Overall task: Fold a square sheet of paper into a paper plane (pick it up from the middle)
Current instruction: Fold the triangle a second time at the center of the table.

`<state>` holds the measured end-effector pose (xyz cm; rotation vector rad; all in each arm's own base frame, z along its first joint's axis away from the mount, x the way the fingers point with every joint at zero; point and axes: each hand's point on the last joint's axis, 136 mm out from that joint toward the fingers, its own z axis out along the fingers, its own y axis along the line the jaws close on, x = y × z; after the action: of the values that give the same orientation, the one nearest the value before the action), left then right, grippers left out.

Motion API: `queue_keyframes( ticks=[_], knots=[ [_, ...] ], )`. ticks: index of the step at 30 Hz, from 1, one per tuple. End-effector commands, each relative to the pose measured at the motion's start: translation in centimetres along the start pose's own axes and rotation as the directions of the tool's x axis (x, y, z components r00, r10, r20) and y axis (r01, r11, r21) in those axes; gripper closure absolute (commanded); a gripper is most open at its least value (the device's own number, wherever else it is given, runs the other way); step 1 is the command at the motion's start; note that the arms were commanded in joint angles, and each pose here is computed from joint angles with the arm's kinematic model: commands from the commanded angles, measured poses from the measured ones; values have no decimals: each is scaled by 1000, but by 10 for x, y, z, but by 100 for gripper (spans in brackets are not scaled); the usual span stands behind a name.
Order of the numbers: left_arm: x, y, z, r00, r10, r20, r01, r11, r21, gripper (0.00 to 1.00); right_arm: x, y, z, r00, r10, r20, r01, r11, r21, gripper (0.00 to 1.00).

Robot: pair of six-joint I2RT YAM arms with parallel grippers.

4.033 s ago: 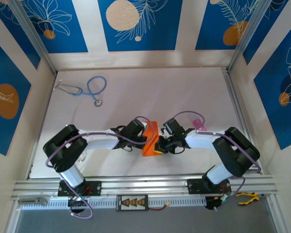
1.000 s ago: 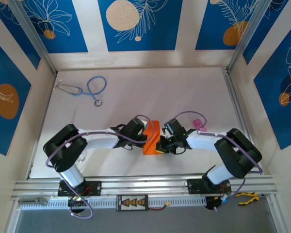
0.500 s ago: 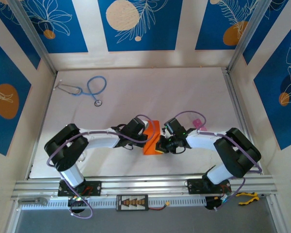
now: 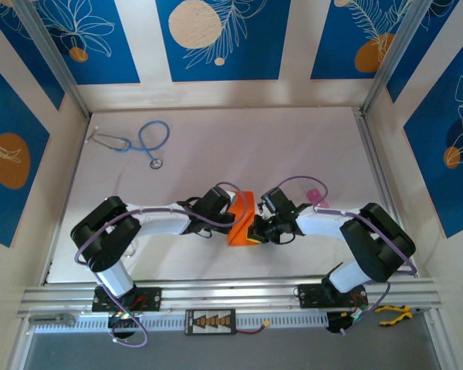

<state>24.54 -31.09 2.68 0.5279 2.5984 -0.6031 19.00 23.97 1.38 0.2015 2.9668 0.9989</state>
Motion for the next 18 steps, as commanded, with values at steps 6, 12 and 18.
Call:
queue_keyframes(
  ticks=[6,12,18],
  knots=[
    [4,2,-2,999,-50,1,50,998,28,100,9,17,-8,998,-60,4,60,997,-50,98],
    [5,1,-7,997,-82,6,82,996,34,100,13,13,-1,999,-49,-5,48,998,-38,98],
    [7,0,-12,992,-127,20,125,991,48,100,15,-6,4,1000,-14,-18,15,999,40,98]
  ],
)
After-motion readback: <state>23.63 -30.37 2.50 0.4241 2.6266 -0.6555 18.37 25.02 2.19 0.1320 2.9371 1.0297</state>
